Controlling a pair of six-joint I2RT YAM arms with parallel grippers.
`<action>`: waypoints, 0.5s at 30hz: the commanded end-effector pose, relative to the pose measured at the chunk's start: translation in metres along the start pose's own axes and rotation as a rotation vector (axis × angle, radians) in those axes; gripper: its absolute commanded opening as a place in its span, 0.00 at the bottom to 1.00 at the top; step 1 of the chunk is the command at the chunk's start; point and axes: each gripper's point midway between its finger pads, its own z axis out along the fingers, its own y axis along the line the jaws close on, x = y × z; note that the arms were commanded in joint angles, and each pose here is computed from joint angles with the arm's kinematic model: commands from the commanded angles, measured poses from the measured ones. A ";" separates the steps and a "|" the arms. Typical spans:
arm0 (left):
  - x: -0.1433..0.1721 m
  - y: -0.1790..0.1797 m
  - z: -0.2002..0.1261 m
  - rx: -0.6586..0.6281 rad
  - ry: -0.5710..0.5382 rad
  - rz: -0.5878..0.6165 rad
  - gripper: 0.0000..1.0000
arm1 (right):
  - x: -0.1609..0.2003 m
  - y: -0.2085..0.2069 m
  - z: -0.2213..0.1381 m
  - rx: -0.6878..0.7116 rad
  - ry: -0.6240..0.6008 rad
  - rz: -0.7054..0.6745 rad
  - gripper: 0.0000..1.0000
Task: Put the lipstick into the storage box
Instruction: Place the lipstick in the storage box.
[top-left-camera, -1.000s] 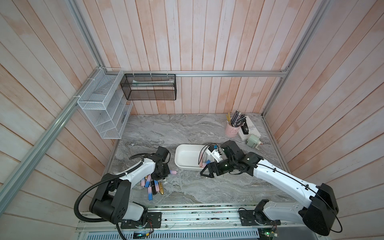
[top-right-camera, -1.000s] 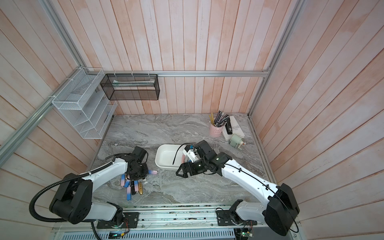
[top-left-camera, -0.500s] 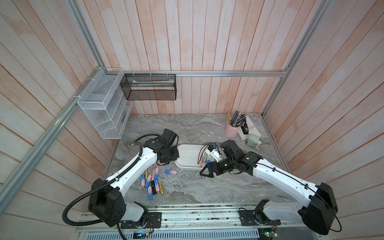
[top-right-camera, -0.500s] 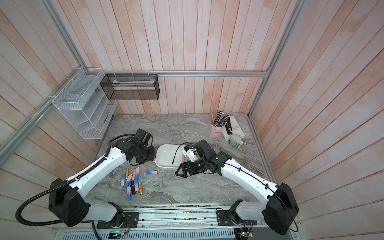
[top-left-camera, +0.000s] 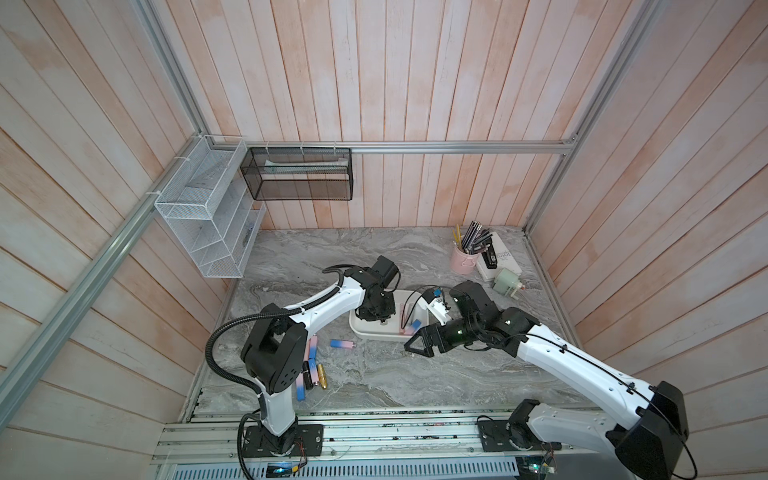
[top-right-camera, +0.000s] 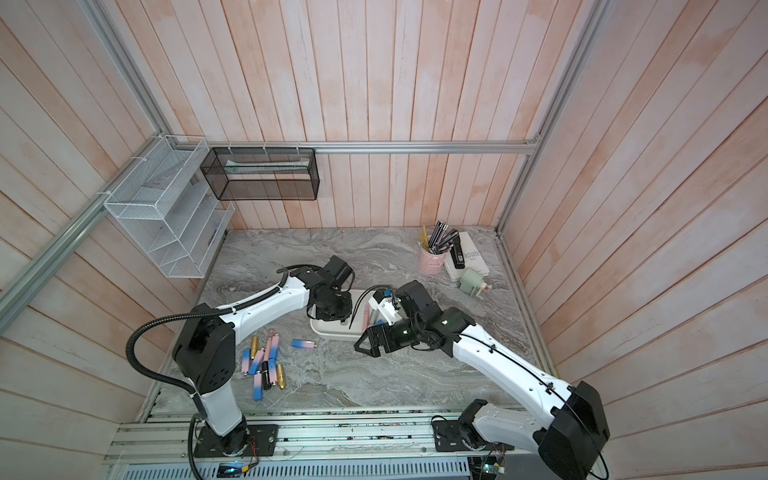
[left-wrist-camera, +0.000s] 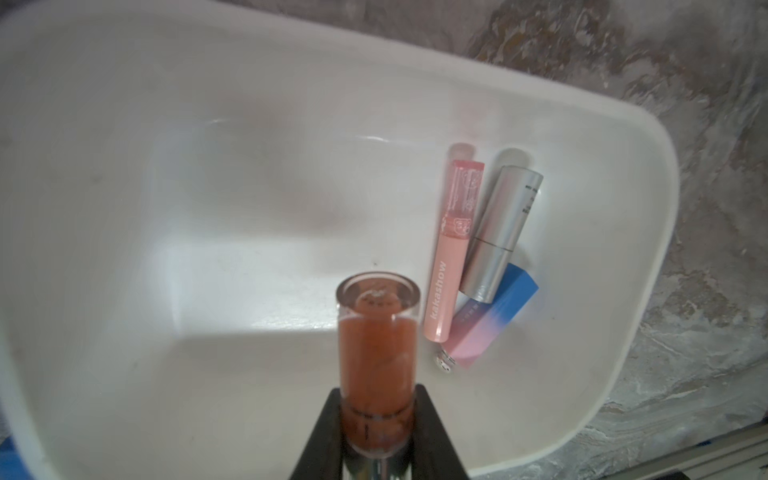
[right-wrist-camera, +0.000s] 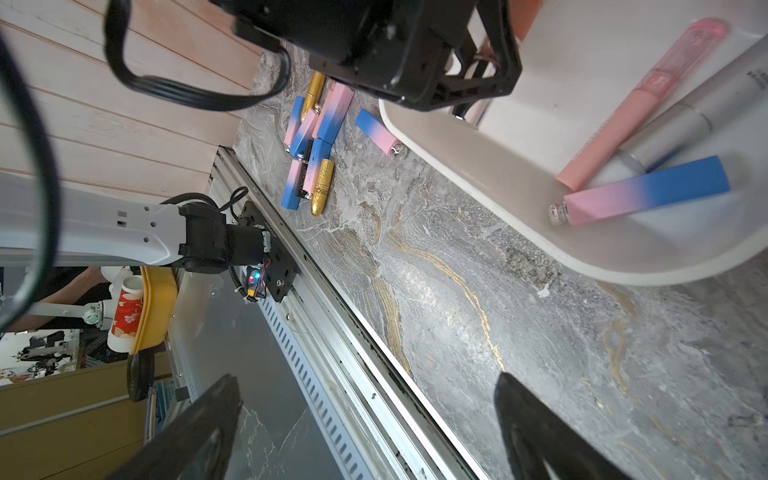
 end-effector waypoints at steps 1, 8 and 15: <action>-0.006 -0.014 0.007 0.051 -0.003 0.008 0.15 | 0.014 -0.007 -0.003 0.011 0.019 0.025 0.97; -0.003 -0.018 0.022 0.054 0.016 0.017 0.42 | 0.026 -0.006 -0.010 -0.005 0.018 0.029 0.97; -0.014 -0.026 -0.008 0.052 -0.058 0.026 1.00 | 0.038 -0.005 -0.014 -0.019 0.023 0.042 0.98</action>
